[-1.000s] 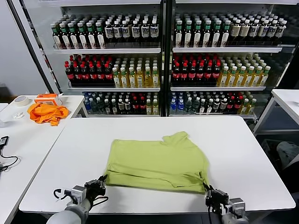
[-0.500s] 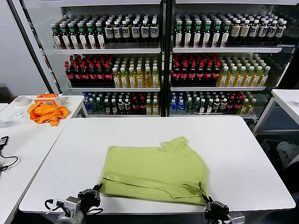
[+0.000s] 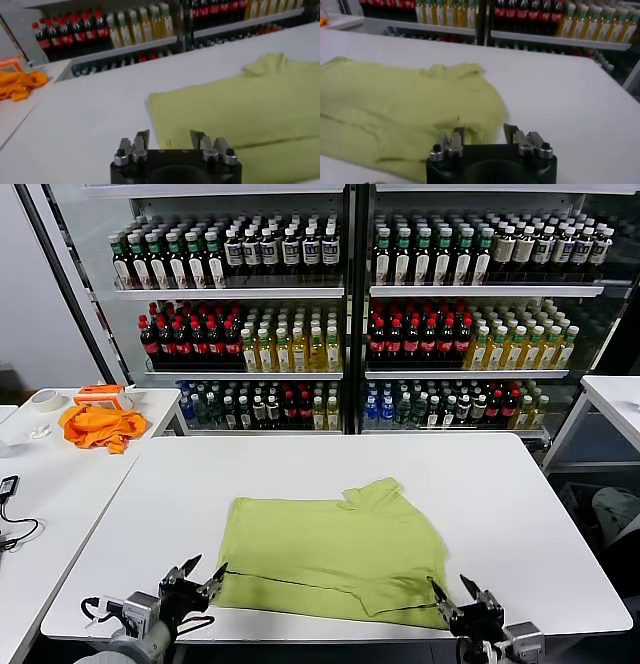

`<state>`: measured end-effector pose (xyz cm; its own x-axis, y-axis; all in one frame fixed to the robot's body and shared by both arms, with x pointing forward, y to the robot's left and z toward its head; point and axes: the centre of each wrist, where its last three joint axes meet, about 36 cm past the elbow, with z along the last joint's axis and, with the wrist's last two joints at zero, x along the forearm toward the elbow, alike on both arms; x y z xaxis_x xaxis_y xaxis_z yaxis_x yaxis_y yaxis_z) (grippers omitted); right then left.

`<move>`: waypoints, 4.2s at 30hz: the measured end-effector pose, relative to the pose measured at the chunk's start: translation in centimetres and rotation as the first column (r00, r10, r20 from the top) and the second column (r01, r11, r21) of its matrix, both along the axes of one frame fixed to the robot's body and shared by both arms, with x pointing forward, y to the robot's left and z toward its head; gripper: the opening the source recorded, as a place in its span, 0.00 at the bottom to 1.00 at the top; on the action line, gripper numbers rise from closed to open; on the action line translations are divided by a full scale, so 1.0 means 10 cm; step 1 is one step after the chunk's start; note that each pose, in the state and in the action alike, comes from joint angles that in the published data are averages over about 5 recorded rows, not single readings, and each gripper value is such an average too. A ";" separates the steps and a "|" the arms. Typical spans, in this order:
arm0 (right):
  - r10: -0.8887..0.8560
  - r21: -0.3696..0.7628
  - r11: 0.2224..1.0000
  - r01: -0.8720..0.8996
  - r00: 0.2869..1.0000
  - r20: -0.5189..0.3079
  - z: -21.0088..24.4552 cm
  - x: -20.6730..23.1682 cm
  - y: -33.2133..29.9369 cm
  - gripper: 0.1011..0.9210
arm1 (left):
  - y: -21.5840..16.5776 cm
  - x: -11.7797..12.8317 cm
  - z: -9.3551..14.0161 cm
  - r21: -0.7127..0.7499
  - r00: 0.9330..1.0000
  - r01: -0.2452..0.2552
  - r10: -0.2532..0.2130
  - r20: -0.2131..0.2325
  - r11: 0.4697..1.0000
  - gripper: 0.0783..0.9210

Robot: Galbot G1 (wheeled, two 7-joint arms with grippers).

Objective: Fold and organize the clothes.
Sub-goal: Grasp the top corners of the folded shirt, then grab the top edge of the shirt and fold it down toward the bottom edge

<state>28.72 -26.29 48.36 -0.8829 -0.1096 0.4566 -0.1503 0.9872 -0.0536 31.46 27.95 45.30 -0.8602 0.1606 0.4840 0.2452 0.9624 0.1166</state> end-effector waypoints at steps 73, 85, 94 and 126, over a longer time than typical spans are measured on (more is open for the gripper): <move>-0.072 0.073 0.994 0.077 0.995 -0.074 -0.95 2.74 0.98 0.21 | 0.23 1.90 -0.87 -0.100 1.000 0.024 -0.025 -0.014 0.995 0.18; -0.061 0.082 0.995 0.062 0.998 -0.017 -0.79 2.55 0.90 0.01 | 0.29 1.83 -0.77 -0.151 0.999 0.020 -0.016 0.029 0.988 0.01; -0.032 0.066 0.997 0.029 0.999 0.042 -0.54 2.11 0.78 0.01 | 0.32 1.53 -0.63 -0.182 0.997 0.044 -0.032 0.067 0.982 0.01; 0.028 0.018 0.999 -0.029 0.999 0.026 -0.50 0.76 0.61 0.01 | 0.36 0.87 -0.61 -0.182 0.994 0.084 -0.070 0.079 0.980 0.01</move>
